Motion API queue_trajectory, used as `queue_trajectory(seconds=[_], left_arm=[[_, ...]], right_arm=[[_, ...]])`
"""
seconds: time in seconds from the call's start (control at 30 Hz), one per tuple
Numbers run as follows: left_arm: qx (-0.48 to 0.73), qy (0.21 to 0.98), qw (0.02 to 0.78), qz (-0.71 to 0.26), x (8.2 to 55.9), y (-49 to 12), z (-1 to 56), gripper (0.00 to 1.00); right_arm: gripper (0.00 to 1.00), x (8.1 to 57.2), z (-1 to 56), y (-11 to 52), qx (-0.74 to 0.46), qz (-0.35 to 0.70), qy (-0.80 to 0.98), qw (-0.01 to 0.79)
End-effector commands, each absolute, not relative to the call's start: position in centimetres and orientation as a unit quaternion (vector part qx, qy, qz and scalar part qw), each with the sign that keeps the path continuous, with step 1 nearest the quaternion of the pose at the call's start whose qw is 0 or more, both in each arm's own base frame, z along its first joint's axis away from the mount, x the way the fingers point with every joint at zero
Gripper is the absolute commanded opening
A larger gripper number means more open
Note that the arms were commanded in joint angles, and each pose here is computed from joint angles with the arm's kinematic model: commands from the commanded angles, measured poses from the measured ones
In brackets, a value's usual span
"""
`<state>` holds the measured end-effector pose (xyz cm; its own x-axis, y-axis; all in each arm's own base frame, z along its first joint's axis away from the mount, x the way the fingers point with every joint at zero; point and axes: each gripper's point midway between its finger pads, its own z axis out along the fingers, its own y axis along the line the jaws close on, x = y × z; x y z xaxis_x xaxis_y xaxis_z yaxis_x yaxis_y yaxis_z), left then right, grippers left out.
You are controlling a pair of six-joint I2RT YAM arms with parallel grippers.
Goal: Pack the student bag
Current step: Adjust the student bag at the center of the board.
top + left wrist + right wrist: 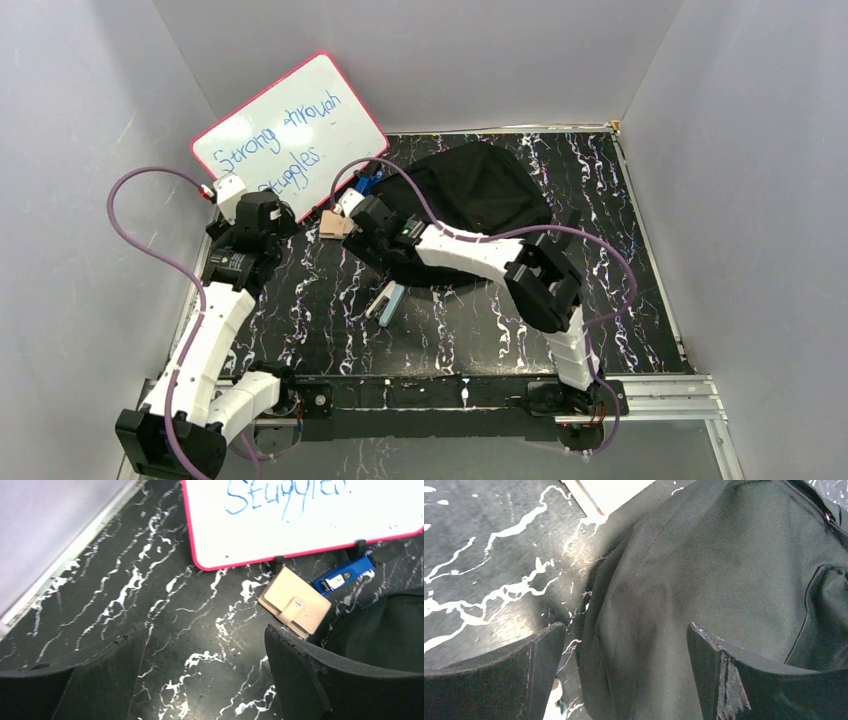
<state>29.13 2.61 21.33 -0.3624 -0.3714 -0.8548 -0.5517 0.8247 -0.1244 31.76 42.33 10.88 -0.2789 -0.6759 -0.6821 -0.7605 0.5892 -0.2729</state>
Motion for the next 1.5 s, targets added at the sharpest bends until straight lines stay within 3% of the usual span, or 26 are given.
queue_trajectory(seconds=[0.0,0.27,0.63,0.83,1.07,1.13,1.27,1.47], left_arm=[[-0.319,0.778,0.512,0.176,26.6,6.3,24.7,0.85],[-0.331,0.73,0.564,0.199,24.4,8.2,30.5,0.85],[-0.31,0.754,0.553,0.174,25.8,6.9,29.6,0.85],[-0.303,0.764,0.549,0.153,26.5,6.1,29.1,0.85],[-0.298,0.766,0.55,0.146,26.5,5.8,29.0,0.85],[-0.298,0.767,0.549,0.148,26.5,5.9,28.9,0.85],[-0.296,0.769,0.548,0.144,26.5,5.7,28.5,0.85],[-0.291,0.788,0.529,0.121,26.7,4.7,26.1,0.85]], right_arm=[[0.99,34.1,12.1,43.0,-0.435,-0.027,0.779,0.45],[0.99,34.2,9.7,43.6,-0.465,-0.09,0.761,0.444],[0.99,36.3,7.0,41.1,-0.456,-0.28,0.717,0.446],[0.95,36.8,7.0,41.0,-0.453,-0.3,0.707,0.452],[0.62,37.3,7.2,40.6,-0.436,-0.295,0.716,0.458],[0.48,37.5,8.1,40.5,-0.421,-0.289,0.722,0.466],[0.0,37.9,12.5,40.5,-0.38,-0.255,0.734,0.501],[0.0,38.1,22.7,39.3,-0.32,-0.141,0.77,0.533]])
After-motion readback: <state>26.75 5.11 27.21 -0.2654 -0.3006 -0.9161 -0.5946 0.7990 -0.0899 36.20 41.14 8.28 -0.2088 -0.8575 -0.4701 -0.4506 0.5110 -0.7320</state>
